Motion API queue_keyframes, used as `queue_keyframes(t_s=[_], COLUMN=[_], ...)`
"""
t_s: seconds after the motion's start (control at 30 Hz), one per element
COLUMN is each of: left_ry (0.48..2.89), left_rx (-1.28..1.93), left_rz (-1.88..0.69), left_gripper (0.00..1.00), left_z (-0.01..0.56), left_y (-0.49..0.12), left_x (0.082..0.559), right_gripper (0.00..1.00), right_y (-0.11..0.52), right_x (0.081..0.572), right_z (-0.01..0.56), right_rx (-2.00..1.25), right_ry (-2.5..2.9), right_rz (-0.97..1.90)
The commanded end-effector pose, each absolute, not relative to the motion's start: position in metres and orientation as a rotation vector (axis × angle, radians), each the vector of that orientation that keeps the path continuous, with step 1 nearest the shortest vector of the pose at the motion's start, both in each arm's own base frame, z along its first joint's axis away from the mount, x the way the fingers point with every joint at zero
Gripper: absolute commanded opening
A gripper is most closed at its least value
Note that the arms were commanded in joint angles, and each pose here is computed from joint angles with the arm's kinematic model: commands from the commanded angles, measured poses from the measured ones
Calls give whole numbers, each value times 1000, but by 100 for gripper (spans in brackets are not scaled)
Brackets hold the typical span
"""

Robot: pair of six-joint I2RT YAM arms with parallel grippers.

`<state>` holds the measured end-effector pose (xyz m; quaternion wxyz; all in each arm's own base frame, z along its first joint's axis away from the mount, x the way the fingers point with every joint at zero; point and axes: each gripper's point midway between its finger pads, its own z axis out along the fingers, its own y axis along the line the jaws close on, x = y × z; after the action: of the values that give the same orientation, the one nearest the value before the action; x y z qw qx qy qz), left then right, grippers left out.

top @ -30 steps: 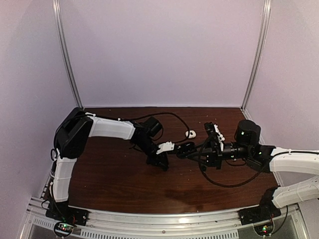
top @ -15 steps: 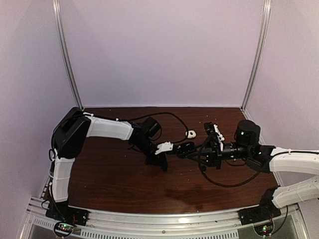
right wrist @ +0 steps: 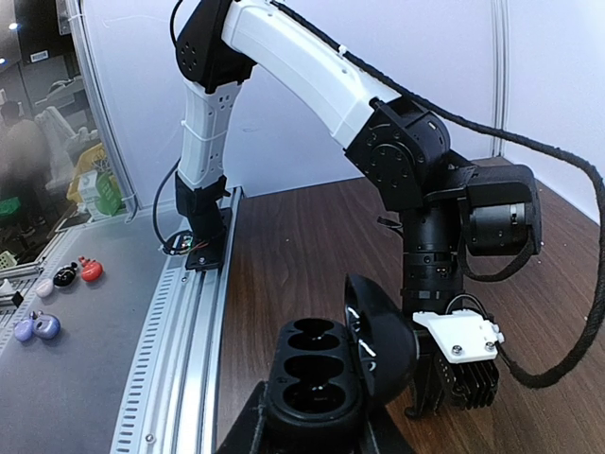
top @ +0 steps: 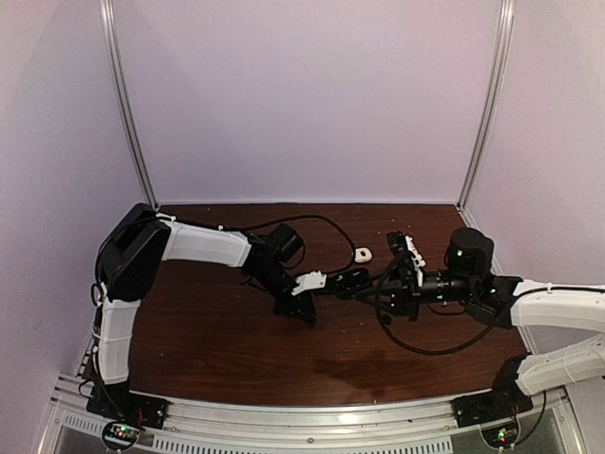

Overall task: Insert the wireless bluetooth earbuds into the charging case
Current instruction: Pick up the right earbud from the center of the board.

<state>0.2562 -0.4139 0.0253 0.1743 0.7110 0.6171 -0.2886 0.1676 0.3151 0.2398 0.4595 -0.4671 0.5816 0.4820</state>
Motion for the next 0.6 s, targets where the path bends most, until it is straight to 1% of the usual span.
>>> queue_keyframes(t_s=[0.0, 0.13, 0.2, 0.27, 0.57], left_ry=[1886, 1892, 1899, 1896, 1872], left_rx=[2087, 2097, 2105, 2107, 1961], left_rz=[-823, -812, -803, -805, -809], left_gripper=[15, 12, 7, 0, 0], left_z=[4, 2, 1, 3, 32], left_y=[-388, -385, -382, -381, -381], left_x=[234, 232, 229, 226, 234], right_gripper=[0, 0, 0, 0, 0], right_y=[319, 319, 319, 318, 316], right_x=[171, 171, 171, 172, 173], right_z=[257, 258, 257, 258, 261], right_rx=[-1133, -1132, -1132, -1129, -1112], right_ry=[1394, 1394, 1395, 1395, 1388], right_rz=[1180, 1179, 1179, 1176, 1165])
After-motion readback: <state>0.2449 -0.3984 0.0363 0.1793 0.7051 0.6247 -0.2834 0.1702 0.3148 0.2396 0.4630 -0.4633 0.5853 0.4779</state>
